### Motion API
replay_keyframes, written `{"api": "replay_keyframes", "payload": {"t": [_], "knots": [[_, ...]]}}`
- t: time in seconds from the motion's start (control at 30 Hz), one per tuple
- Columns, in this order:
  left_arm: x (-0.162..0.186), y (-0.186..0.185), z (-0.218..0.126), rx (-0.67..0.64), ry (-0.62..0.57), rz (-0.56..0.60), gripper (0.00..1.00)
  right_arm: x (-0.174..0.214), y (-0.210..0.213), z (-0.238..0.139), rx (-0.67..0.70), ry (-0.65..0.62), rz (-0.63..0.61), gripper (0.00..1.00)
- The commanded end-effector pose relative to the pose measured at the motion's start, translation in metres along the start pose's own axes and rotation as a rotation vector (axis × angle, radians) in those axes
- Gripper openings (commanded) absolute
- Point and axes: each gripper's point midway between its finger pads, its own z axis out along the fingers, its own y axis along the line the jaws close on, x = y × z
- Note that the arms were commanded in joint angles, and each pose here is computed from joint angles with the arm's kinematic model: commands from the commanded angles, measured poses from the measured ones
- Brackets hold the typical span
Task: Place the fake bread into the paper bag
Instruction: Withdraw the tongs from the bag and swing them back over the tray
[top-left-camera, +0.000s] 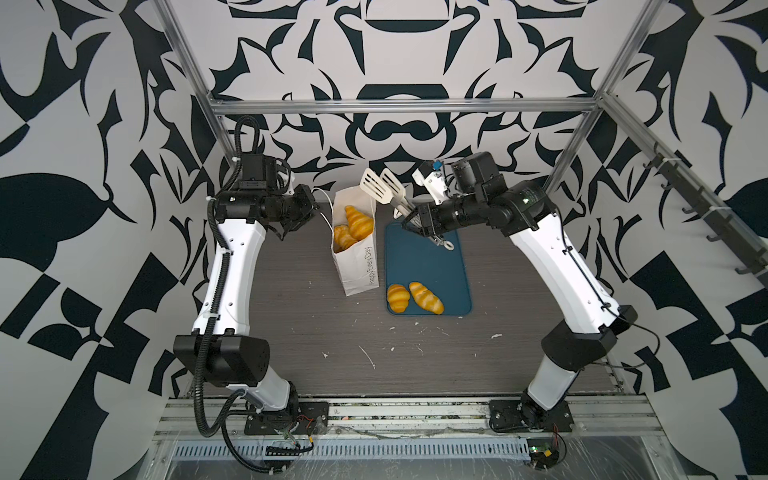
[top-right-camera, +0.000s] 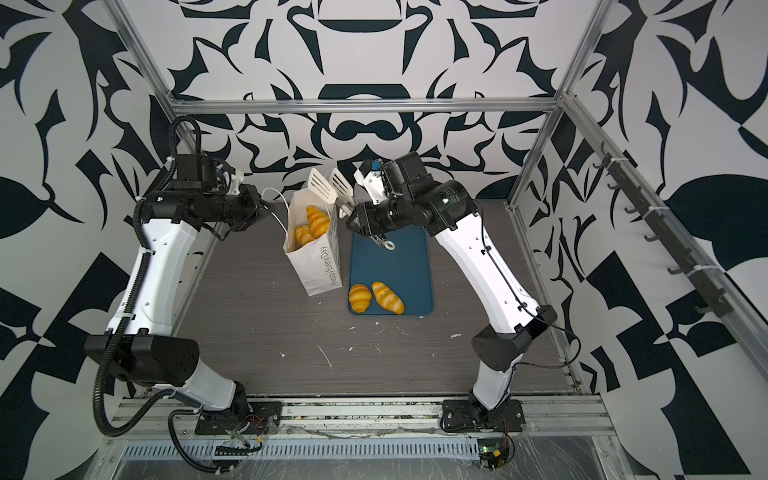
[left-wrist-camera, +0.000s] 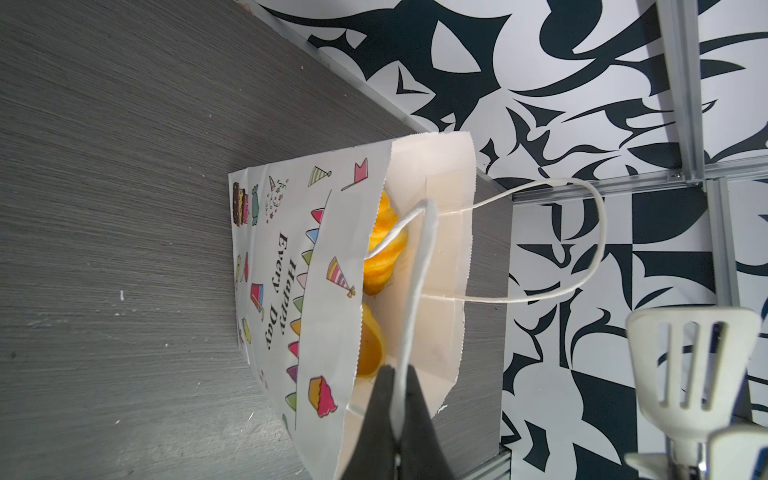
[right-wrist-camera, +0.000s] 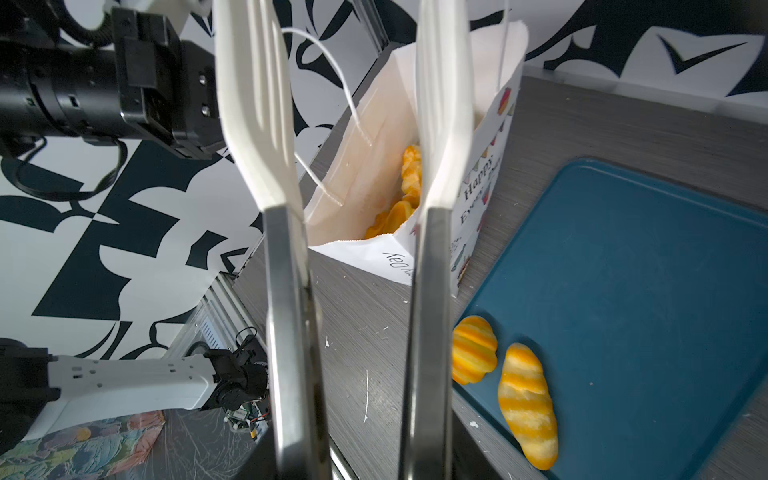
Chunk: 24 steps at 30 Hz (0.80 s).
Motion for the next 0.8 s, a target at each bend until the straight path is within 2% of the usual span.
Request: {"api": "replay_keyframes", "payload": {"t": [0.0, 0.43, 0.77], "knots": [[0.005, 0.001, -0.008, -0.001, -0.005, -0.005, 0.00, -0.018, -0.001, -0.040, 0.000, -0.125, 0.008, 0.45], [0.005, 0.001, -0.006, 0.004, -0.005, -0.007, 0.00, 0.020, -0.051, -0.037, 0.057, -0.067, 0.168, 0.45], [0.003, 0.000, -0.004, 0.008, -0.005, -0.009, 0.00, 0.074, -0.078, -0.016, 0.121, 0.057, 0.270, 0.45]]}}
